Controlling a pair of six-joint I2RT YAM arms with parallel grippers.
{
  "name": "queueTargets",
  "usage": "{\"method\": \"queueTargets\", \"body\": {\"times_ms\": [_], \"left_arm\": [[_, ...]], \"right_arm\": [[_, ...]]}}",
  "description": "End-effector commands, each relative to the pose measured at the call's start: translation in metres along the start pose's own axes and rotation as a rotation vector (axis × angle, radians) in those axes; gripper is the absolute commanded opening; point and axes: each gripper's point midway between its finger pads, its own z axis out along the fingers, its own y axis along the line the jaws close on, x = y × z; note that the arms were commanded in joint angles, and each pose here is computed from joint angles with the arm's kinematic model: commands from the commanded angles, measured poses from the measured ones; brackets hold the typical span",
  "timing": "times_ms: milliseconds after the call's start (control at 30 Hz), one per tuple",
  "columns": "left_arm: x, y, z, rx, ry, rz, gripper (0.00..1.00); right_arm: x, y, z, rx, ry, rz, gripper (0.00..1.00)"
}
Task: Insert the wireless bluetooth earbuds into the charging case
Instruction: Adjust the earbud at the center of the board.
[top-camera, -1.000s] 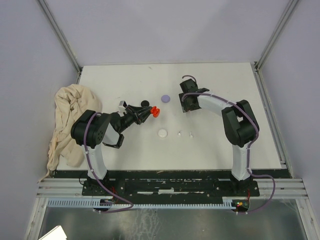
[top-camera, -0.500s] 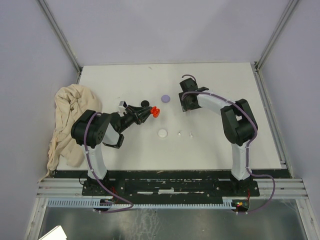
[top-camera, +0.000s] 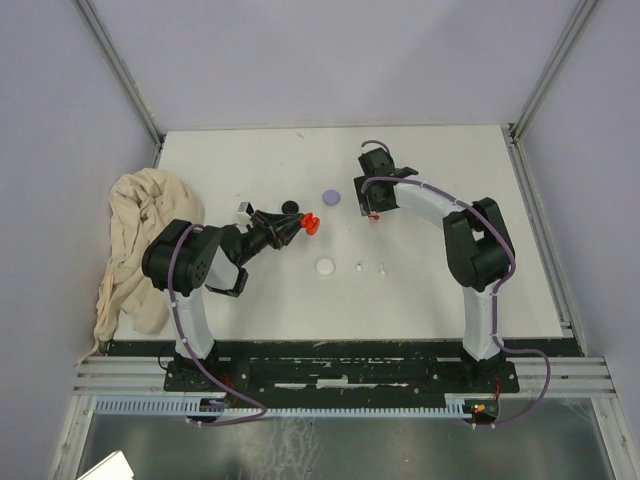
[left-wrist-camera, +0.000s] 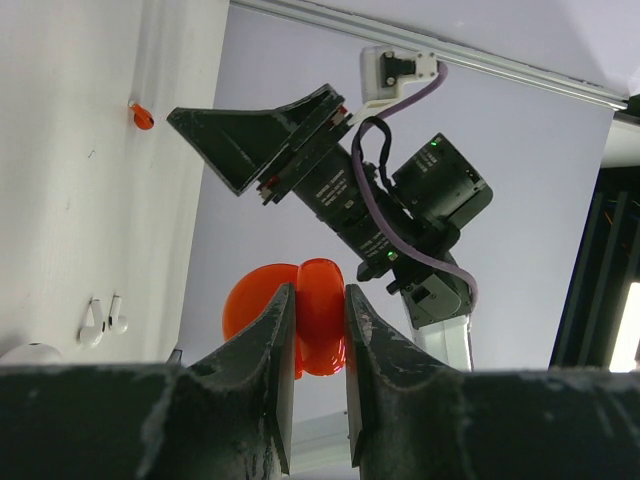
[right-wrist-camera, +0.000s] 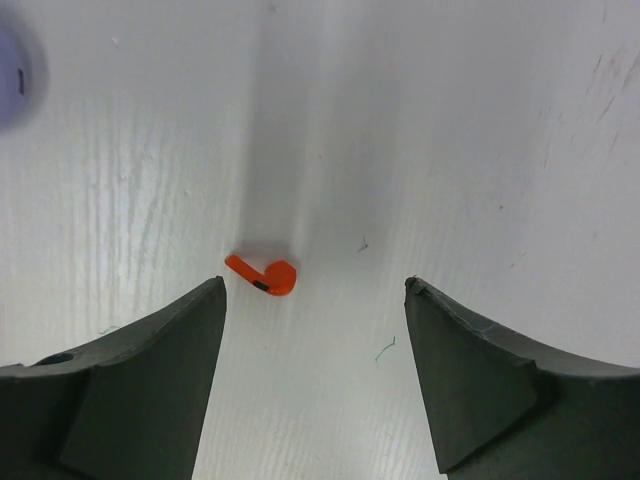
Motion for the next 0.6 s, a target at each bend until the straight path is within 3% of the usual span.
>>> {"method": "queueTargets", "body": {"times_ms": [0, 567], "left_arm": [[0.012, -0.039, -0.005, 0.173, 0.045, 0.157, 0.03], [0.012, -0.042, -0.007, 0.176, 0.043, 0.158, 0.03]], "right_arm": [[-0.035, 0.002, -0.005, -0.008, -0.071, 0.018, 0.8], [-0.041, -0.004, 0.019, 0.018, -0.022, 0.019, 0.81]]}}
